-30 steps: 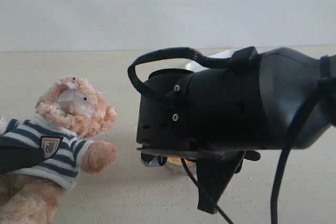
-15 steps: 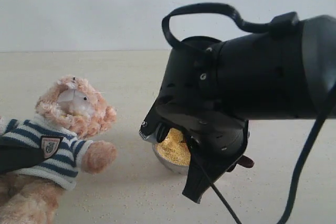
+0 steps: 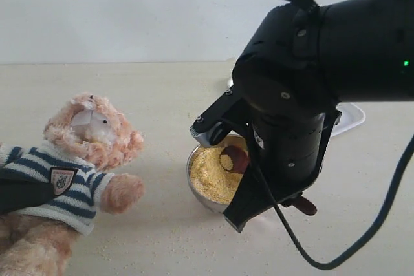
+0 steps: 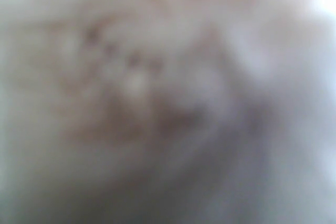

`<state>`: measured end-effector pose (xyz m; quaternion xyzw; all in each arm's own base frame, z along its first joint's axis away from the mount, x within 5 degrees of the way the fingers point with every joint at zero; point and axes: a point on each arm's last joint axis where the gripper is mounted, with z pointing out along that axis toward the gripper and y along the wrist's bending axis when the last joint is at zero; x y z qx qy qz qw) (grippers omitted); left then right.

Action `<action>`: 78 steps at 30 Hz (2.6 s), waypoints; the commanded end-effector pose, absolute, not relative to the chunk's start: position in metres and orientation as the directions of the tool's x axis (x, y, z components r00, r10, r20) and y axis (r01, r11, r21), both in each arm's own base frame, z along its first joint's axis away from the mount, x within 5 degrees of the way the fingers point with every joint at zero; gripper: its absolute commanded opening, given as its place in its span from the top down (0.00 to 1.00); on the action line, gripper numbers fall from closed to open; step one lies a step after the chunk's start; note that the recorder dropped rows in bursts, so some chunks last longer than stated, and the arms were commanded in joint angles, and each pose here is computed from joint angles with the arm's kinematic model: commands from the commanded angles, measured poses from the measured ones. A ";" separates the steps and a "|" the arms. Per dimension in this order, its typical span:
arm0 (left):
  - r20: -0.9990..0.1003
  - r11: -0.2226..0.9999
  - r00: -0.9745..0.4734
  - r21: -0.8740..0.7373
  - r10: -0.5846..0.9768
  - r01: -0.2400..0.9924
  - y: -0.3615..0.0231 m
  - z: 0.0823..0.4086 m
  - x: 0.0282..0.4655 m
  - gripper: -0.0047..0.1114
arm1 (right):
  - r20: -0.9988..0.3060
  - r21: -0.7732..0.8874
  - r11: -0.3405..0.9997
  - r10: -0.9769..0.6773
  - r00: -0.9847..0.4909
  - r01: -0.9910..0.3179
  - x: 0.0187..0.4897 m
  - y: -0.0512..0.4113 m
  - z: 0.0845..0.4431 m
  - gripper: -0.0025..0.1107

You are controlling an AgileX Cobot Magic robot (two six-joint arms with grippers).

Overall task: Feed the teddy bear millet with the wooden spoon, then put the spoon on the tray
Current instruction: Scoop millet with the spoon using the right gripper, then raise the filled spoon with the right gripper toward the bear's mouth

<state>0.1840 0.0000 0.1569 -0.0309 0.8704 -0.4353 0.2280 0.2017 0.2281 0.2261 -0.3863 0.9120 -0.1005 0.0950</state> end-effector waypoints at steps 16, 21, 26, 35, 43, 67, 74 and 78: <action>-0.374 0.599 -0.889 -0.786 -0.266 0.152 -0.001 0.159 0.185 0.92 | -0.178 0.012 0.747 -0.653 -0.736 -0.665 0.209 0.197 0.262 0.98; -0.374 0.599 -0.889 -0.786 -0.266 0.152 -0.001 0.159 0.185 0.92 | -0.188 0.069 0.746 -0.642 -0.743 -0.662 0.208 0.193 0.267 0.98; -0.374 0.599 -0.889 -0.786 -0.266 0.152 -0.001 0.159 0.185 0.92 | -0.227 0.152 0.707 -0.655 -0.721 -0.691 0.201 0.197 0.266 0.98; -0.374 0.599 -0.889 -0.786 -0.266 0.152 -0.001 0.159 0.185 0.92 | -0.180 0.155 0.732 -0.640 -0.747 -0.664 0.196 0.183 0.253 0.98; -0.374 0.599 -0.889 -0.786 -0.266 0.152 -0.001 0.159 0.185 0.92 | -0.172 0.215 0.714 -0.643 -0.746 -0.666 0.188 0.175 0.260 0.98; -0.374 0.599 -0.889 -0.786 -0.266 0.152 -0.001 0.159 0.185 0.92 | -0.249 0.198 0.687 -0.654 -0.714 -0.699 0.179 0.183 0.276 0.98; -0.374 0.599 -0.889 -0.786 -0.266 0.152 -0.001 0.159 0.185 0.92 | -0.339 0.197 0.606 -0.695 -0.634 -0.770 0.169 0.209 0.302 0.98; -0.374 0.599 -0.889 -0.786 -0.266 0.152 -0.001 0.159 0.185 0.92 | -0.379 0.194 0.563 -0.712 -0.591 -0.803 0.166 0.226 0.318 0.98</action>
